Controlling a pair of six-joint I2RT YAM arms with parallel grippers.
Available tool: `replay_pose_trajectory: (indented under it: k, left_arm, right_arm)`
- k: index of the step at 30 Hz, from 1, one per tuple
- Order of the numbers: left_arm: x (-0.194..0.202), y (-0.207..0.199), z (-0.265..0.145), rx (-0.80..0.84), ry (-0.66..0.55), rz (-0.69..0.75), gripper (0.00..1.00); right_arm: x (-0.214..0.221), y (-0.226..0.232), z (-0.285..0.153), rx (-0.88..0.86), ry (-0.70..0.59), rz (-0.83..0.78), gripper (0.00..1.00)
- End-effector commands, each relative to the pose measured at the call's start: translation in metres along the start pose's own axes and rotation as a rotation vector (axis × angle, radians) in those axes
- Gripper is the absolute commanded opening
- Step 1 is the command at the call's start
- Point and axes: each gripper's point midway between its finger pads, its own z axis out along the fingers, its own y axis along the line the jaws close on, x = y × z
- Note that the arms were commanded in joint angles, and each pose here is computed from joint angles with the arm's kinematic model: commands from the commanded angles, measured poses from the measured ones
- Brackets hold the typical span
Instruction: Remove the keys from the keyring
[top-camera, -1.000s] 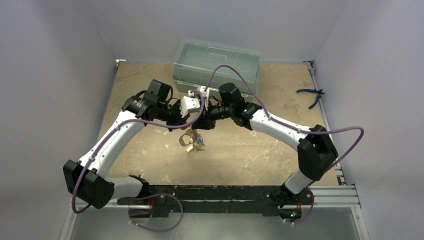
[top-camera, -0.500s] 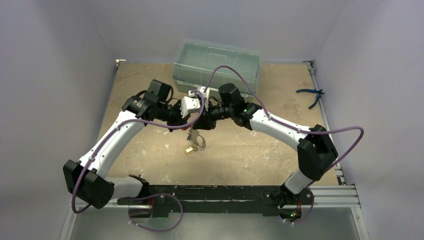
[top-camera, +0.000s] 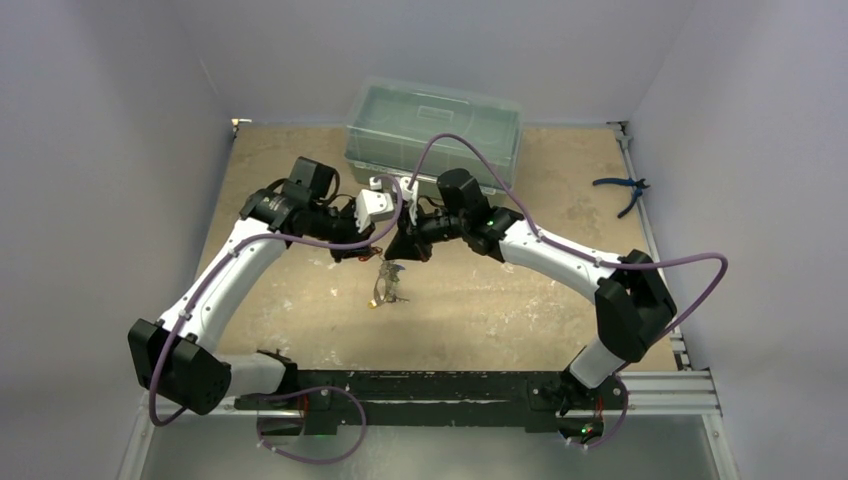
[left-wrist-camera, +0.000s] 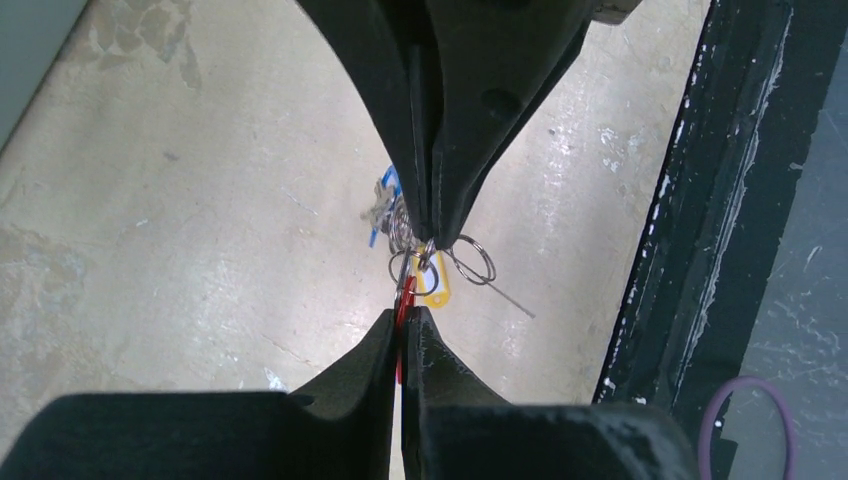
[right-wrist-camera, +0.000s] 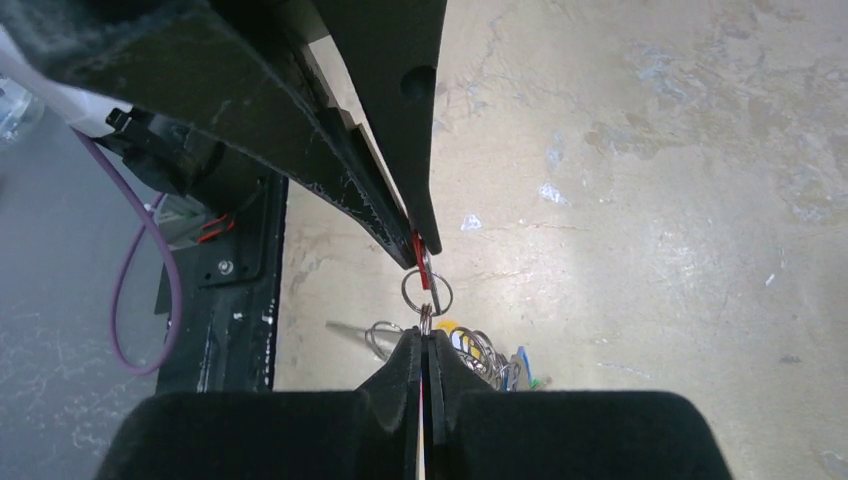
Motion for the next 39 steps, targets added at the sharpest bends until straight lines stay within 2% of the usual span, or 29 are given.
replay_pose_trajectory:
  k: [1, 12, 26, 32, 39]
  left_arm:
    - [-0.010, 0.010, -0.011, -0.022, -0.047, -0.007, 0.00]
    - [0.012, 0.001, 0.000, 0.016, -0.021, -0.043, 0.00]
    - [0.017, -0.004, 0.003, 0.044, -0.016, -0.012, 0.00]
    - [0.015, -0.034, -0.003, 0.175, -0.068, 0.060, 0.00]
    - [0.019, -0.028, 0.000, 0.101, -0.089, 0.069, 0.00]
  right_arm:
    - [-0.001, 0.007, -0.012, -0.012, -0.004, -0.032, 0.00]
    - [-0.021, 0.015, -0.022, -0.093, -0.076, 0.023, 0.00]
    - [-0.030, 0.038, -0.025, -0.249, -0.097, -0.030, 0.00]
    - [-0.032, 0.028, -0.024, -0.200, -0.103, -0.064, 0.00]
    - [-0.042, 0.019, -0.026, -0.139, -0.124, -0.044, 0.00]
